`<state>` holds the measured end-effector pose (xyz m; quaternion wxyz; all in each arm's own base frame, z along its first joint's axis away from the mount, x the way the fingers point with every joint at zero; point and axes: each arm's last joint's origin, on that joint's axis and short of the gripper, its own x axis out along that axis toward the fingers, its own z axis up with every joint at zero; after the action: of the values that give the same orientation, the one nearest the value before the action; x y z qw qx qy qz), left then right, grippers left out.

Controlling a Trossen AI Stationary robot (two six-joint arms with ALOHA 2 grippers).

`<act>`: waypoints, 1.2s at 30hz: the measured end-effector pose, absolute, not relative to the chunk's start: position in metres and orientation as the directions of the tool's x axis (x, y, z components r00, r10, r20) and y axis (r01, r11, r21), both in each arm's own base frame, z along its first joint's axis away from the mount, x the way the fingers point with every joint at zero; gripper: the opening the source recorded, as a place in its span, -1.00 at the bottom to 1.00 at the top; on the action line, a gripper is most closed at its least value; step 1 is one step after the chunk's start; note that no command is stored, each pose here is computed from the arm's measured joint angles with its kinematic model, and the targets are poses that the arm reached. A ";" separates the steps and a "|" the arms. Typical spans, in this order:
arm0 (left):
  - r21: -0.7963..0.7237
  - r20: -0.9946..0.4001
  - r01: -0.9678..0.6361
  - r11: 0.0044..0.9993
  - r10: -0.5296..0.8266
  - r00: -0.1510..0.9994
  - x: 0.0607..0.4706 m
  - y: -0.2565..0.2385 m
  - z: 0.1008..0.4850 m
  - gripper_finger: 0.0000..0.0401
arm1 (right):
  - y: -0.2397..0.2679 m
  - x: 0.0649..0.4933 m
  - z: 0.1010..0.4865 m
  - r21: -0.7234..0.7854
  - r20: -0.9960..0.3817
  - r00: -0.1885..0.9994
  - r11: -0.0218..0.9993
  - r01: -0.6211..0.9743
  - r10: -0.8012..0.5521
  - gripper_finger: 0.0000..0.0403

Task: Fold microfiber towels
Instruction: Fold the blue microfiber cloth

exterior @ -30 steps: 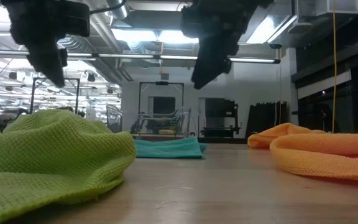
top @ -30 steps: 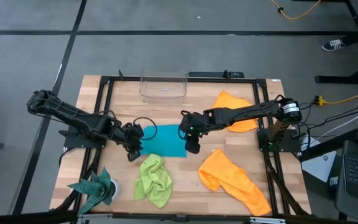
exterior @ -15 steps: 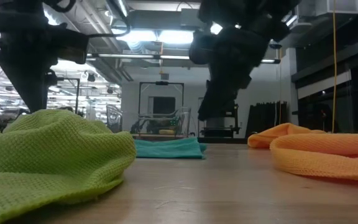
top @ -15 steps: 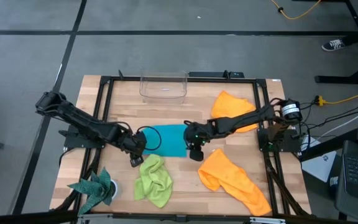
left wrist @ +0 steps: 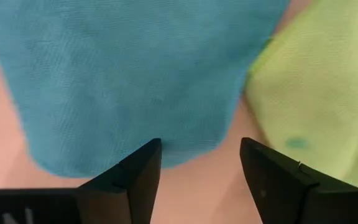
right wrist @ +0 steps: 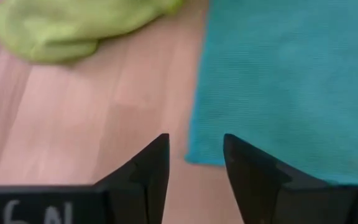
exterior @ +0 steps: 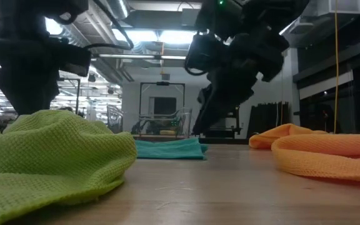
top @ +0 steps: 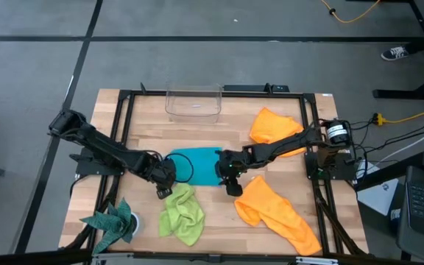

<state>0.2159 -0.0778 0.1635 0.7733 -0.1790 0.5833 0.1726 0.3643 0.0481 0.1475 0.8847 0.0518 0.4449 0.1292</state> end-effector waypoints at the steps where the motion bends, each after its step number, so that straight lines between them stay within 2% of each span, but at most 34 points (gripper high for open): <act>1: -0.064 -0.962 -0.481 0.875 0.075 0.264 0.217 -0.077 0.162 0.06 | 0.049 0.365 0.145 0.199 -0.776 0.566 0.959 -0.201 0.279 -0.24; 7: 0.005 -0.957 -0.495 0.869 0.148 0.249 0.221 -0.076 0.153 0.06 | 0.055 0.366 0.137 0.133 -0.780 0.557 0.945 -0.300 0.287 -0.23; 17: -0.092 -0.972 -0.477 0.874 0.025 0.234 0.226 -0.082 0.148 0.06 | 0.056 0.371 0.123 0.156 -0.779 0.554 0.946 -0.284 0.294 -0.23; 23: -0.137 -0.972 -0.470 0.872 -0.027 0.233 0.226 -0.083 0.149 0.06 | 0.054 0.374 0.114 0.101 -0.794 0.565 0.964 -0.245 0.226 -0.23; 31: -0.128 -0.972 -0.467 0.875 -0.016 0.235 0.226 -0.083 0.149 0.06 | 0.055 0.375 0.113 0.049 -0.790 0.575 0.956 -0.288 0.213 -0.24; 36: -0.096 -0.969 -0.449 0.889 0.019 0.247 0.226 -0.083 0.149 0.06 | 0.059 0.372 0.113 -0.045 -0.810 0.574 0.964 -0.260 0.117 -0.24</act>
<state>0.2262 -0.0826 0.1486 0.7687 -0.1805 0.5945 0.1522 0.3724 0.0592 0.1128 0.8835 -0.0795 0.4490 0.1069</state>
